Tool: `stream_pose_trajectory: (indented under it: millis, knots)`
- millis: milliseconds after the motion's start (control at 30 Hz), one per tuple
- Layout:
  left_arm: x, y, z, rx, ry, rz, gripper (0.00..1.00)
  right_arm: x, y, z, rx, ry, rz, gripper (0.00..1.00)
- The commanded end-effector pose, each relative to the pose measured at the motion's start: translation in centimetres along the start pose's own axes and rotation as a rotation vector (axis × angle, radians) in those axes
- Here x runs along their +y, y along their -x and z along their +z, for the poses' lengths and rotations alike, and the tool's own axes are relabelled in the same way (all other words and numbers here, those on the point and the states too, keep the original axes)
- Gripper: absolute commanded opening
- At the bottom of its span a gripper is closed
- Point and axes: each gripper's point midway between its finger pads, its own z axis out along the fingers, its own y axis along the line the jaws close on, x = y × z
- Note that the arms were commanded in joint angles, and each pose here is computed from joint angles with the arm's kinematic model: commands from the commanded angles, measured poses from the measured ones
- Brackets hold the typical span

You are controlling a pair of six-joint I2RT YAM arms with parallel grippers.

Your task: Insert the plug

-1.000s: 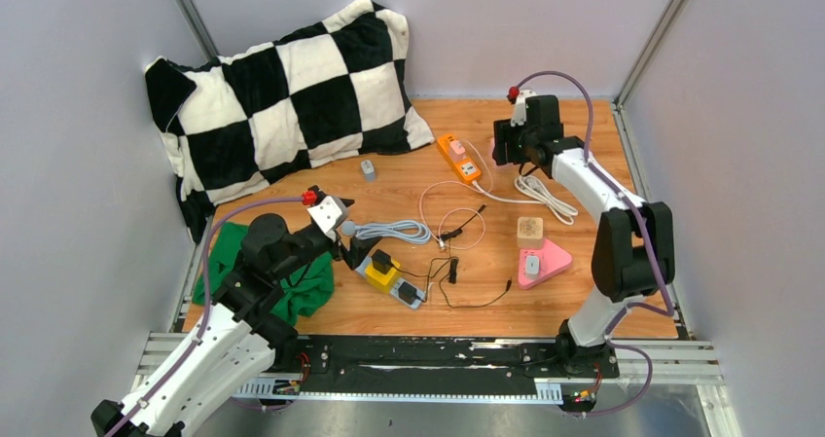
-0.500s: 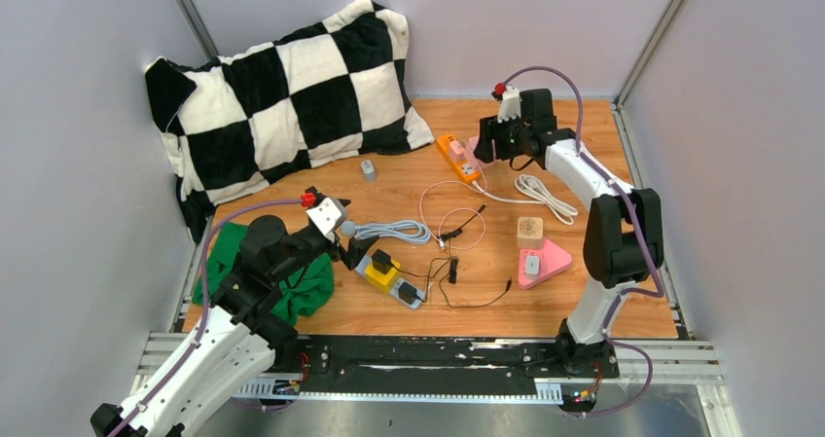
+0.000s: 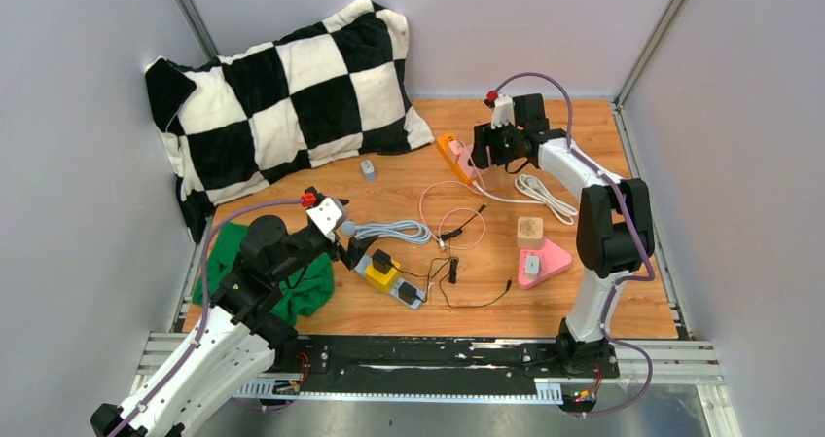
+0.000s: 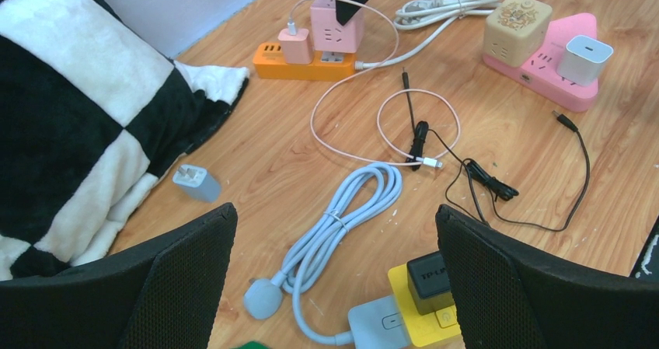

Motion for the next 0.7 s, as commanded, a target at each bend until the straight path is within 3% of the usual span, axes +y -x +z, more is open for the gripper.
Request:
stream_pose_trajectory:
  millis: [0, 367, 667]
  knots:
    - [0.3, 1.4, -0.2, -0.030, 0.012, 0.021, 1.00, 0.4, 0.4, 0.5, -0.002, 0.002, -0.038, 0.00]
    - [0.4, 1.4, -0.3, -0.031, 0.016, 0.023, 1.00, 1.0, 0.2, 0.6, -0.042, -0.031, -0.098, 0.00]
    - [0.4, 1.4, -0.4, -0.032, 0.019, 0.026, 1.00, 0.5, -0.8, 0.9, 0.010, -0.091, -0.132, 0.00]
